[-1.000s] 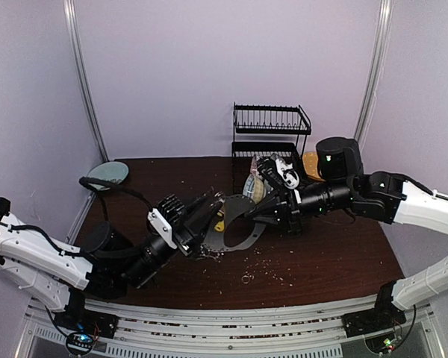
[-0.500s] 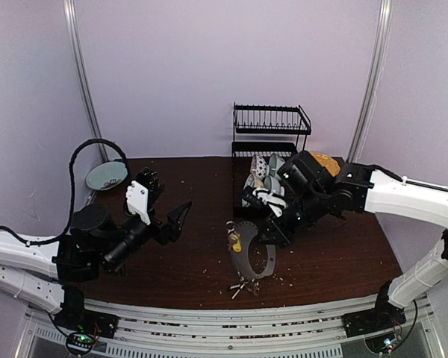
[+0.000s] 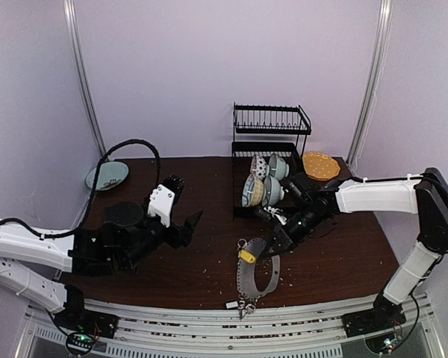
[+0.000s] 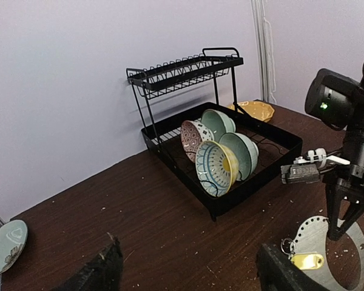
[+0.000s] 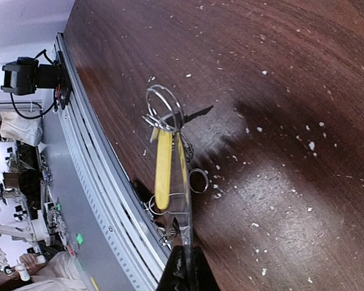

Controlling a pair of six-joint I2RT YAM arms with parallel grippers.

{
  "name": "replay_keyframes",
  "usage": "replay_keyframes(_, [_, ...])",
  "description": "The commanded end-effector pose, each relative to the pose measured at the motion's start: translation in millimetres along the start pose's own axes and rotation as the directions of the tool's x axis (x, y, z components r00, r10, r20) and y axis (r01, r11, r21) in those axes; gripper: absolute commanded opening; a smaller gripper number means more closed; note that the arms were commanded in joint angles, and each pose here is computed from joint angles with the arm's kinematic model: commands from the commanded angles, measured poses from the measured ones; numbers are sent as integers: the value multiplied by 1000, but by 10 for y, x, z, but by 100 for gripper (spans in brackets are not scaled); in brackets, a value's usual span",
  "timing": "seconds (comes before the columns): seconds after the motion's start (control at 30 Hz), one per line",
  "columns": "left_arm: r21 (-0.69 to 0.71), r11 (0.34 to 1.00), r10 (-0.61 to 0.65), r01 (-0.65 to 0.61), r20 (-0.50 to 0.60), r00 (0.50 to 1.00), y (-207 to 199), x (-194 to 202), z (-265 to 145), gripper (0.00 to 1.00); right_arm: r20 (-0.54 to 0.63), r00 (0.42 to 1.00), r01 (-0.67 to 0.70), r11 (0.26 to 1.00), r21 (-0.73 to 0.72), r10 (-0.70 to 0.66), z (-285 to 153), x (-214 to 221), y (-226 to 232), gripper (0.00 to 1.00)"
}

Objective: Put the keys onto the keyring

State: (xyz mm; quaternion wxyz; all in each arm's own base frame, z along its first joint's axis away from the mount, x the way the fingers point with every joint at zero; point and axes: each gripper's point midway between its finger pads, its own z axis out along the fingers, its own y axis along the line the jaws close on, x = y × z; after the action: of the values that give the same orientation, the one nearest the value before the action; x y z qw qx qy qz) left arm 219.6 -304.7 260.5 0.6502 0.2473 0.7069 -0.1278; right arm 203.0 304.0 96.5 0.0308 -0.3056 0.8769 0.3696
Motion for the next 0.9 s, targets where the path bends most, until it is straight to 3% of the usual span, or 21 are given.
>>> replay_keyframes(0.0, [8, 1000, -21, 21, 22, 1000, -29, -153, 41, 78, 2, 998, -60, 997, 52, 60, 89, 11, -404, 6])
replay_keyframes(0.03, [5, 1000, -20, 20, 20, 1000, -23, -151, 46, 78, 7, 997, -74, 994, 80, 74, 76, 3, -494, 8])
replay_keyframes(0.17, [-5, 1000, -20, 20, 16, 1000, 1, -134, 46, 79, 49, 993, -116, 966, 231, 108, -83, -29, -784, 35])
replay_keyframes(0.27, [-23, 999, -27, 27, -4, 1000, 54, -88, 82, 81, 107, 989, -135, 897, 420, 99, -367, -80, -1000, 72])
replay_keyframes(0.3, [-37, 999, -30, 29, -16, 999, 90, -62, 104, 82, 133, 988, -138, 870, 473, 85, -492, -120, -1033, 93])
replay_keyframes(0.33, [-58, 998, -36, 34, -29, 999, 144, -31, 126, 82, 169, 984, -139, 851, 507, 60, -635, -192, -1017, 99])
replay_keyframes(0.4, [-100, 994, -48, 42, -62, 997, 288, 49, 181, 85, 264, 964, -125, 832, 541, -27, -942, -376, -892, 100])
replay_keyframes(0.47, [-158, 985, -93, 75, -106, 990, 550, 185, 258, 89, 429, 895, -147, 829, 540, -121, -1365, -590, -716, 100])
replay_keyframes(0.57, [-293, 946, -189, 139, -149, 971, 1157, 450, 353, 91, 685, 700, -293, 794, 532, -201, -2152, -751, -821, 100])
replay_keyframes(0.63, [-367, 916, -231, 163, -151, 961, 1483, 575, 347, 91, 797, 559, -416, 754, 509, -230, -2629, -700, -1009, 100])
replay_keyframes(0.7, [-434, 885, -255, 167, -154, 955, 1796, 704, 319, 91, 857, 438, -532, 690, 491, -271, -3025, -567, -1247, 100])
replay_keyframes(0.87, [-611, 772, -316, 176, -129, 940, 2525, 1038, 174, 92, 901, 230, -695, 586, 417, -368, -3510, -195, -1623, 100])
